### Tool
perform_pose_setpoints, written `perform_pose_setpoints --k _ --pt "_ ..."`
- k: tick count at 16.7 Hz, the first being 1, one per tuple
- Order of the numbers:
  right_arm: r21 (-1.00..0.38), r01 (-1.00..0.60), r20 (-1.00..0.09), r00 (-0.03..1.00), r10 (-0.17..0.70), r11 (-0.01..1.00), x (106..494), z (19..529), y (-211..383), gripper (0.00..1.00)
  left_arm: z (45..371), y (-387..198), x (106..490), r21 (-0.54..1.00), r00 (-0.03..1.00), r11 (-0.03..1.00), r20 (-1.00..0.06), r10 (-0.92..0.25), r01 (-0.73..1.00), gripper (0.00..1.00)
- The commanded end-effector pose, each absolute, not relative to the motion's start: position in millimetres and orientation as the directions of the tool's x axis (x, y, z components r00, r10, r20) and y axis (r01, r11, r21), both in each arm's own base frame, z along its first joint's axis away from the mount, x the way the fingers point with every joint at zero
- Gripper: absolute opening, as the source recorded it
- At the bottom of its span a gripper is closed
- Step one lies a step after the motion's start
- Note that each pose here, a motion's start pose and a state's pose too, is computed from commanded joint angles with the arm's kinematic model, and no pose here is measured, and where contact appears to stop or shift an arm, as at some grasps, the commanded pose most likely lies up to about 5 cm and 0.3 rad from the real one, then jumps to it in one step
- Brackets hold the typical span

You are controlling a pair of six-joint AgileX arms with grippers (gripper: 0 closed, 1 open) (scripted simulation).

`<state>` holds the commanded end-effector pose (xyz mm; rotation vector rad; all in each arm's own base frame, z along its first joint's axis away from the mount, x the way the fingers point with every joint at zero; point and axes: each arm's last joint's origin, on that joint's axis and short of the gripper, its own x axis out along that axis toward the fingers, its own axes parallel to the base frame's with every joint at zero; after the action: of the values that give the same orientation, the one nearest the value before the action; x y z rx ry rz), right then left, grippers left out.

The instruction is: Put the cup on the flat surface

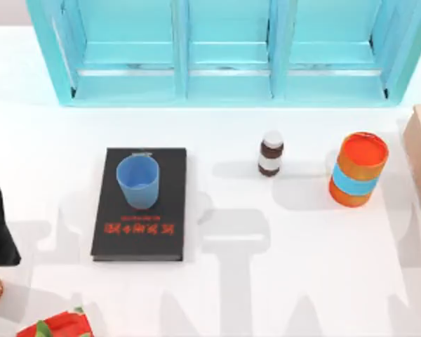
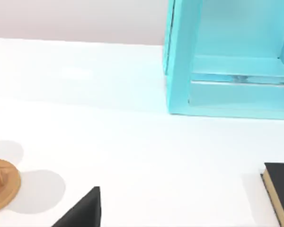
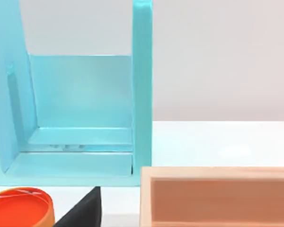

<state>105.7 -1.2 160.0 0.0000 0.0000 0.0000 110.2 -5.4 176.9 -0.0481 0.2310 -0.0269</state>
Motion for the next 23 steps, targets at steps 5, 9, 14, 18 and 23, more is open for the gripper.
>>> perform_pose_setpoints --k 5,9,14,18,23 --pt "0.0 0.0 0.0 1.0 0.0 1.0 106 160 -1 1.0 238 -14 130 -0.131 0.867 0.991 -0.491 -0.077 0.014 1.0" --pt "0.0 0.0 0.0 1.0 0.0 1.0 106 160 -1 1.0 307 -32 172 -0.192 0.761 0.981 -0.636 -0.126 0.002 1.0" --pt "0.0 0.0 0.0 1.0 0.0 1.0 106 160 -1 1.0 357 -80 257 -0.221 0.583 0.975 -0.793 -0.175 -0.008 1.0" --pt "0.0 0.0 0.0 1.0 0.0 1.0 106 160 -1 1.0 335 -137 322 -0.167 0.359 0.986 -0.921 -0.151 -0.014 1.0" --pt "0.0 0.0 0.0 1.0 0.0 1.0 106 160 -1 1.0 274 -192 355 -0.04 0.079 0.999 -0.996 -0.041 0.008 1.0"
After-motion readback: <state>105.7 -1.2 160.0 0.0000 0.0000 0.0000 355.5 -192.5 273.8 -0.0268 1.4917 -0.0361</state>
